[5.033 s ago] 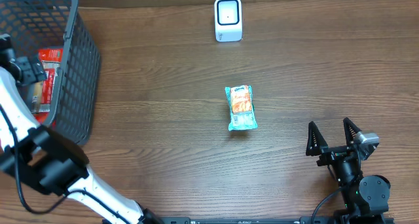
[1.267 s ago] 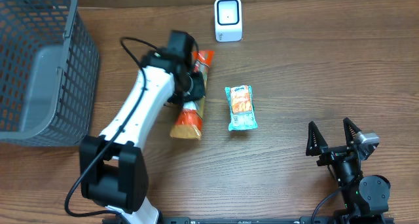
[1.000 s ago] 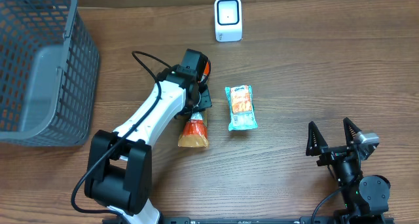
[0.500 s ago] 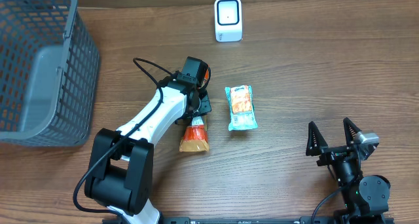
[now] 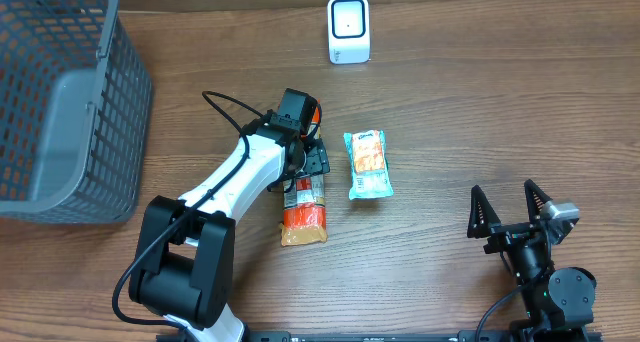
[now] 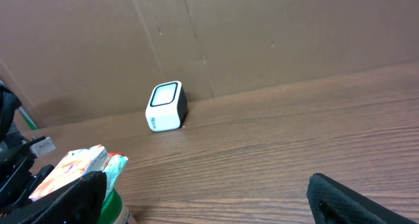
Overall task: Scan the item barcode
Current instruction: 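Carry the spaghetti pack out and lay it beside the tissue pack, then move the right gripper forward toward the tissue pack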
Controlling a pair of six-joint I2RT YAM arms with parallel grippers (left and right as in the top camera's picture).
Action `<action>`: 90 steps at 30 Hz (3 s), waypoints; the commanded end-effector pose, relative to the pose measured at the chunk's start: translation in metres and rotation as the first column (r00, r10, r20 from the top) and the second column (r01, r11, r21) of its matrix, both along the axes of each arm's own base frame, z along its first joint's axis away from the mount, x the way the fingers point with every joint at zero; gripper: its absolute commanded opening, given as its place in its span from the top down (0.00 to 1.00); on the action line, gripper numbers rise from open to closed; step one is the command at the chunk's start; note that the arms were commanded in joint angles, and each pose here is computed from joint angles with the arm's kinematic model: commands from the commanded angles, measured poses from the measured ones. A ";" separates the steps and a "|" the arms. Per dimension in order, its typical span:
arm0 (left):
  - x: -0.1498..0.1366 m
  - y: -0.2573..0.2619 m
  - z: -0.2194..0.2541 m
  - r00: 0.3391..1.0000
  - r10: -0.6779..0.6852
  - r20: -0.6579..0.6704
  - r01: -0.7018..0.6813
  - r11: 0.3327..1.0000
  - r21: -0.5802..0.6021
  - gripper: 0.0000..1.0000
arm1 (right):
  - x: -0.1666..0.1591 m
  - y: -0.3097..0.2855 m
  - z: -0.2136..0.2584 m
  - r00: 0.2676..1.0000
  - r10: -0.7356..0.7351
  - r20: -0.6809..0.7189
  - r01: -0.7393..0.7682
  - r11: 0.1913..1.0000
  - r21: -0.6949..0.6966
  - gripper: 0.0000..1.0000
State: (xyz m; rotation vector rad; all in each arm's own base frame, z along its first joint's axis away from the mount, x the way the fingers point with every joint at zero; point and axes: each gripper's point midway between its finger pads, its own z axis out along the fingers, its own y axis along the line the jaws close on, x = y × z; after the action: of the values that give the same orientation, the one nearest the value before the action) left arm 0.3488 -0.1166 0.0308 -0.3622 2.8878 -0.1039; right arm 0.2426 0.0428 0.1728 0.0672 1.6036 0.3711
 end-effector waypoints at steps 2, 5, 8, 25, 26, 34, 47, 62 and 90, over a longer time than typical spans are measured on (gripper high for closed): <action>0.001 0.000 0.006 0.998 -0.053 0.022 0.053 0.998 0.019 0.14 | 0.000 -0.001 -0.003 1.000 -0.006 0.001 0.006 1.000 0.001 0.00; 0.009 0.001 0.021 0.995 -0.091 0.047 0.089 0.996 0.026 0.10 | 0.000 -0.001 -0.003 1.000 -0.006 0.001 0.006 1.000 0.001 0.00; 0.026 0.006 0.059 0.991 -0.093 0.096 0.091 0.996 0.025 0.05 | 0.000 -0.001 -0.003 1.000 -0.006 0.001 0.006 1.000 0.001 0.00; 0.033 0.141 0.109 0.995 0.084 0.055 -0.091 0.988 0.127 0.00 | 0.000 -0.001 -0.003 1.000 -0.006 0.001 0.006 1.000 0.001 0.00; 0.032 0.147 0.108 0.994 0.095 0.049 -0.101 0.986 0.131 0.00 | 0.000 -0.001 -0.003 1.000 -0.006 0.001 0.006 1.000 0.001 0.00; 0.023 0.180 0.107 0.988 0.153 0.029 -0.156 0.977 0.148 0.00 | 0.000 -0.001 -0.003 1.000 -0.006 0.001 0.006 1.000 0.001 0.00; 0.023 0.180 0.107 0.988 0.154 0.029 -0.156 0.977 0.147 0.00 | 0.000 -0.001 -0.002 1.000 -0.006 0.001 0.006 1.000 0.001 0.00; 0.023 0.180 0.107 0.988 0.154 0.029 -0.156 0.977 0.147 0.00 | 0.000 -0.001 -0.003 1.000 -0.005 0.000 0.005 1.000 0.002 0.00; 0.023 0.180 0.107 0.988 0.154 0.029 -0.156 0.977 0.148 0.00 | -0.024 0.004 0.193 0.911 0.031 -0.412 -0.048 0.998 -0.030 0.00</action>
State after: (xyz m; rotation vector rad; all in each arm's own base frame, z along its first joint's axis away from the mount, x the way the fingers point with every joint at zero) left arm 0.3701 0.0610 0.1331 -0.5812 2.8255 0.1197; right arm 0.2083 0.0414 0.3463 0.0955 1.9826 0.3503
